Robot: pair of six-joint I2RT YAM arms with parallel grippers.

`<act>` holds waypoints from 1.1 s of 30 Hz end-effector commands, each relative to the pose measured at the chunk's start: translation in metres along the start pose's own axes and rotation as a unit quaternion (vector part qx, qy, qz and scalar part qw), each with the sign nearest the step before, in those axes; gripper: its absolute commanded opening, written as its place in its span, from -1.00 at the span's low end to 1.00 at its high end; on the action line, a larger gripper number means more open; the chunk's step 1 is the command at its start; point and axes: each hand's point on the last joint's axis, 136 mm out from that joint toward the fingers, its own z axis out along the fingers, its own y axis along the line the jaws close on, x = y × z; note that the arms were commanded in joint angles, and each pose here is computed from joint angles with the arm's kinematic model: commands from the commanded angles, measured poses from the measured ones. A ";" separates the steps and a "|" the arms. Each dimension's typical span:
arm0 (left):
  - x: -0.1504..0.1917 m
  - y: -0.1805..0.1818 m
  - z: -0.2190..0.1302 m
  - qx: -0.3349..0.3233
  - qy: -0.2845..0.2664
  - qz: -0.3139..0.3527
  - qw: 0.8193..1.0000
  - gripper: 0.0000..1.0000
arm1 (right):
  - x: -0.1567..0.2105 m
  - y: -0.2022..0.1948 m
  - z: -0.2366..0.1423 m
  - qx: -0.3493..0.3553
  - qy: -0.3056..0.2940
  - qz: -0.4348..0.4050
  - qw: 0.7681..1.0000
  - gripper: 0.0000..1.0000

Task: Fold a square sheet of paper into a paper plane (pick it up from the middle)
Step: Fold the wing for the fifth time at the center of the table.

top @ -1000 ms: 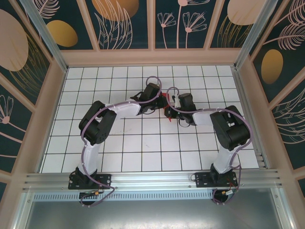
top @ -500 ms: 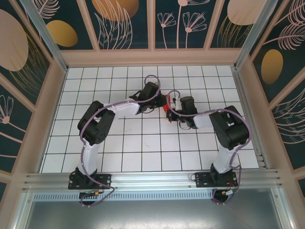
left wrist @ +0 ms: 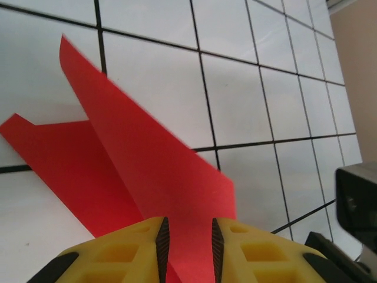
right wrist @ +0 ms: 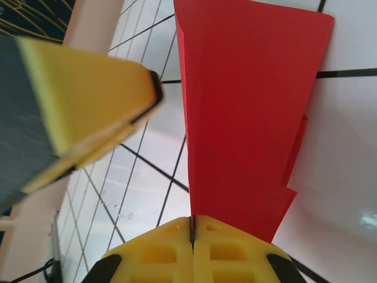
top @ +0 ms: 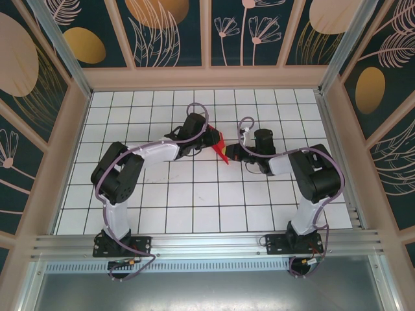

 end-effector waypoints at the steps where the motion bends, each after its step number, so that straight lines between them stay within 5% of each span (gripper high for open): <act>1: 0.001 -0.010 -0.005 0.038 -0.003 0.006 0.999 -0.40 | 0.010 0.003 -0.001 -0.033 0.010 0.037 0.999 -1.00; 33: 0.033 0.032 0.038 -0.018 0.042 0.014 0.999 -0.51 | 0.045 -0.044 0.005 0.036 0.053 0.192 0.979 -1.00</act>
